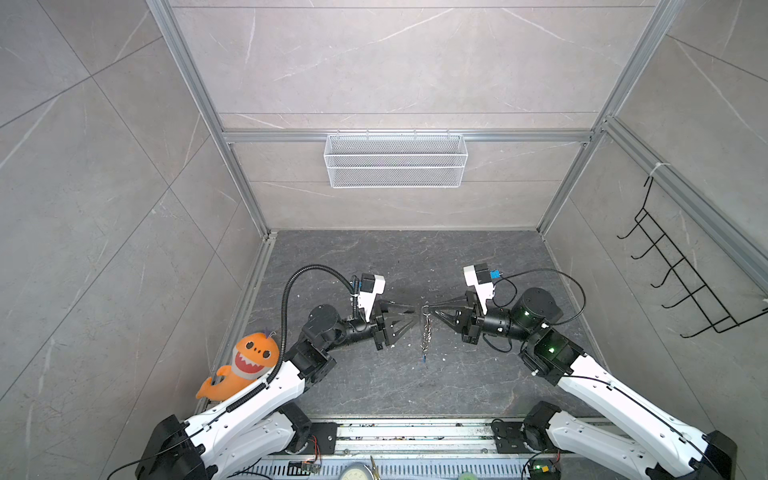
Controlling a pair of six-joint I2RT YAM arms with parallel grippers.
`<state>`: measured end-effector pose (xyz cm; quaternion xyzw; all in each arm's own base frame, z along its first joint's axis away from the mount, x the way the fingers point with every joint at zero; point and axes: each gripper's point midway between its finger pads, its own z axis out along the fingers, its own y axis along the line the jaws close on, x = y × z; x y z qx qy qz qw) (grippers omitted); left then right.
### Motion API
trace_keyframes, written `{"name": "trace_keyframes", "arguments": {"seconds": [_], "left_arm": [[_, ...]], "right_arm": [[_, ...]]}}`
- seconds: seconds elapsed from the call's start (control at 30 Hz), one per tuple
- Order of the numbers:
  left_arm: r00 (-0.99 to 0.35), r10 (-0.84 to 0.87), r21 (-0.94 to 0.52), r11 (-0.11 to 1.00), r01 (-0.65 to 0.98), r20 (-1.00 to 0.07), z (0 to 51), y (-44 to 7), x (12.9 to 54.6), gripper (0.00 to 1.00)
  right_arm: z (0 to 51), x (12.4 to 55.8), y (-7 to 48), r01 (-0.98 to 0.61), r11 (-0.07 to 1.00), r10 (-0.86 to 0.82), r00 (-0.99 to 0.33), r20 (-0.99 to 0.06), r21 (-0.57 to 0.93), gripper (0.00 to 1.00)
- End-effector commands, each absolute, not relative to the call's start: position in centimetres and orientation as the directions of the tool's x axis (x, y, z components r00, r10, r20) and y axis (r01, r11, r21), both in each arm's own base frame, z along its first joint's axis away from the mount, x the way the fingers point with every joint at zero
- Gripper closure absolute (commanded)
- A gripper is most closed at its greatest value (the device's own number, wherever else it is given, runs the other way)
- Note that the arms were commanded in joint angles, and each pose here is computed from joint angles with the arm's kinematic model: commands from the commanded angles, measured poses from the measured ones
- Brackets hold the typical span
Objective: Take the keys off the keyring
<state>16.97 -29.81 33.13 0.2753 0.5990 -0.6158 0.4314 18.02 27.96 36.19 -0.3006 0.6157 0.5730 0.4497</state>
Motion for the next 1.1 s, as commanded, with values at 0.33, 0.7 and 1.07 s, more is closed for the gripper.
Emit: {"name": "trace_keyframes", "arguments": {"seconds": [0.33, 0.7, 1.07], "left_arm": [[-0.385, -0.274, -0.387, -0.048, 0.921, -0.881, 38.2, -29.6, 14.8, 0.61], [-0.391, -0.263, -0.394, -0.043, 0.918, -0.882, 37.9, -30.1, 15.3, 0.73], [-0.377, -0.268, -0.384, -0.029, 0.923, -0.887, 38.3, -29.7, 15.0, 1.00]], "right_arm": [[37.2, 17.9, 28.1, -0.893, 0.137, 0.200, -0.398, -0.895, 0.428, 1.00], [36.9, 17.7, 28.7, -0.893, 0.118, 0.195, -0.409, -0.892, 0.435, 1.00], [35.8, 17.7, 28.8, -0.882, 0.121, 0.183, -0.431, -0.883, 0.456, 1.00]]}}
